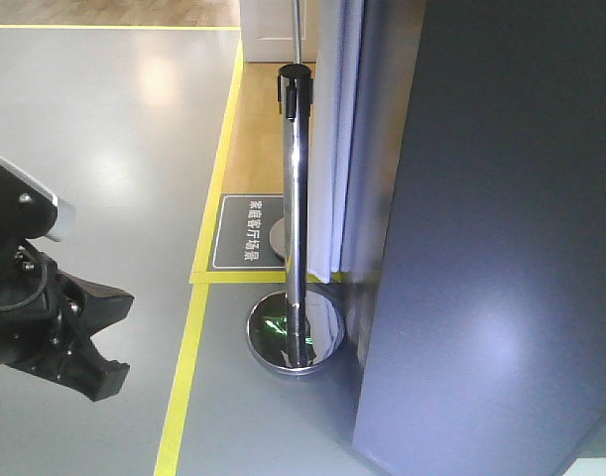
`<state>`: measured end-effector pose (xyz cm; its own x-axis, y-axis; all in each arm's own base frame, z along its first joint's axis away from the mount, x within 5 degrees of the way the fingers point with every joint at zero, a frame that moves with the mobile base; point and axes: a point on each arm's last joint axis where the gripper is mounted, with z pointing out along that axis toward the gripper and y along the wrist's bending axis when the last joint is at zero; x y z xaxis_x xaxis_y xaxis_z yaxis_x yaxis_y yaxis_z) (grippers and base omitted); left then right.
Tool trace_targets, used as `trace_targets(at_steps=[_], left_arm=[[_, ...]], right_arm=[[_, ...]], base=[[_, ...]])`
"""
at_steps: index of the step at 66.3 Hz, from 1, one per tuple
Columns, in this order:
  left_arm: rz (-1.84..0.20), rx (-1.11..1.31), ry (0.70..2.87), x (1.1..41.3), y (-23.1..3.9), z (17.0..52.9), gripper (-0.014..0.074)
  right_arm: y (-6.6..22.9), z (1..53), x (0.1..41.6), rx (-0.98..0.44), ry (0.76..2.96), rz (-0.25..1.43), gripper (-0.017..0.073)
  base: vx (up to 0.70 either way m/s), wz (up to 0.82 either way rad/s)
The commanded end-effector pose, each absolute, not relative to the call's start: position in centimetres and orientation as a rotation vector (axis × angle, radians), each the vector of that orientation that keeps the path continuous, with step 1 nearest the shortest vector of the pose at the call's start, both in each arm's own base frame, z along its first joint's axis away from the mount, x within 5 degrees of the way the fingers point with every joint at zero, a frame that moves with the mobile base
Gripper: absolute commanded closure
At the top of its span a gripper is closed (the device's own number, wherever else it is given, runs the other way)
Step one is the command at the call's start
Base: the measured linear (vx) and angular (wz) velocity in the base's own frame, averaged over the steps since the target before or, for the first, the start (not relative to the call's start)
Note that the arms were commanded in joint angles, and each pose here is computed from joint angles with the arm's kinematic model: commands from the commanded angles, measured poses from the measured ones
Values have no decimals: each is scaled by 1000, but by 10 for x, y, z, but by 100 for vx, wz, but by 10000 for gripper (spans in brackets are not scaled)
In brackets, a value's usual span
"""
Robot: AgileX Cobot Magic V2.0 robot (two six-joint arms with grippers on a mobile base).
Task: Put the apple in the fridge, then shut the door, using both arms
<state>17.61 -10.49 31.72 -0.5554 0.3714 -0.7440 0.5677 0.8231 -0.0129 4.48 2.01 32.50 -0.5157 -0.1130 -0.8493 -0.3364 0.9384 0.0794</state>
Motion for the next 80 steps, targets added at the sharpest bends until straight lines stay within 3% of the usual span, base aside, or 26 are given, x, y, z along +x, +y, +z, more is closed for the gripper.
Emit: trace_targets(at_steps=[1,31,53,64,80], left_arm=[[-346,637,2136,177,-105,333,599],[-346,637,2136,177,-105,333,599],[-346,637,2136,177,-105,333,599],[-346,638,2139,177,-105,332,599],[-346,638,2139,177,-105,332,599]], right_arm=[[23,338,62,-302,2020,262,568],[27,343,127,-333,1894,-51,568],[17,346,179,-151,1954,-370,563],[15,356,209,-160,1941,-541,561],[-15,368,258,-93,1943,-619,561]], base=[[0,0],[0,0],[0,0],[0,0],[0,0]])
